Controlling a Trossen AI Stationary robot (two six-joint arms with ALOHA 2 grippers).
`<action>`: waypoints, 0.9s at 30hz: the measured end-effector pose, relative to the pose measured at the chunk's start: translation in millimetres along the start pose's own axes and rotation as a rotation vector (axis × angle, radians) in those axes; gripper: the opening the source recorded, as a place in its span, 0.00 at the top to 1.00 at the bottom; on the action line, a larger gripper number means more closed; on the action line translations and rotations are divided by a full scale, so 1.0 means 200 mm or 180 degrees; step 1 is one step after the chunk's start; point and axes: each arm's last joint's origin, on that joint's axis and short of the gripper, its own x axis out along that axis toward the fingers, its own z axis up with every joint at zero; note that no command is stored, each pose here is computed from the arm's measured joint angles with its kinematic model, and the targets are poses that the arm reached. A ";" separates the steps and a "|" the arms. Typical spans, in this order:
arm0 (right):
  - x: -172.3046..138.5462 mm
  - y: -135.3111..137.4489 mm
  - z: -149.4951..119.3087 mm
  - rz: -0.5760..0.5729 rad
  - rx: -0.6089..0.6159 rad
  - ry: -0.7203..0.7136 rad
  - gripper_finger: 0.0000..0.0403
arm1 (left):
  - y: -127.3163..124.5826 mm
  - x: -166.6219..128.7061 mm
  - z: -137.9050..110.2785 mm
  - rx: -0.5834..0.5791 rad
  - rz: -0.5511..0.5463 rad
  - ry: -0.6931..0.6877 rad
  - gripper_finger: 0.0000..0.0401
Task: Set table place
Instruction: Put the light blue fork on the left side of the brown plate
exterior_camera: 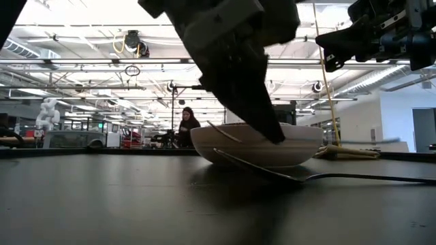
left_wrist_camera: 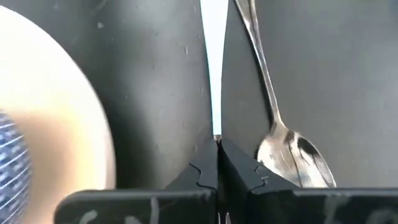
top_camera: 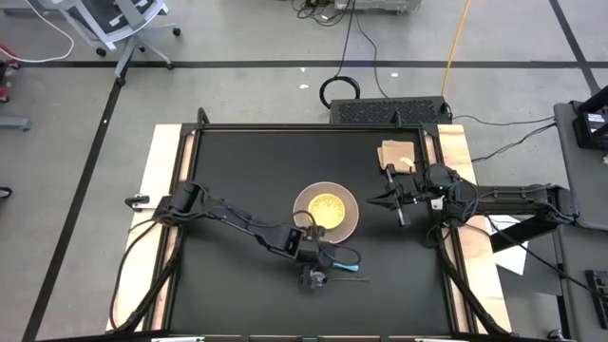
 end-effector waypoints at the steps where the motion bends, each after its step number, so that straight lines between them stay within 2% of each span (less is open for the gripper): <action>1: 0.00 0.00 0.00 0.0000 0.0004 -0.0003 1.00 | 0.00 -0.03 0.00 0.0030 0.0003 0.0026 0.99; 11: 0.00 0.00 0.00 -0.0001 0.0018 0.0009 1.00 | -0.01 -0.34 -0.02 0.0658 -0.0095 0.0491 0.98; 16: 0.00 0.00 0.00 -0.0001 0.0013 0.0009 1.00 | -0.02 -0.48 -0.04 0.1278 -0.0277 0.0584 0.99; 22: 0.00 0.00 0.00 -0.0001 0.0020 0.0013 1.00 | 0.00 -0.56 -0.05 0.1767 -0.0584 0.0576 0.99; 27: 0.00 0.00 -0.01 0.0001 0.0034 0.0042 1.00 | 0.04 -0.58 -0.09 0.2074 -0.0699 0.0836 0.99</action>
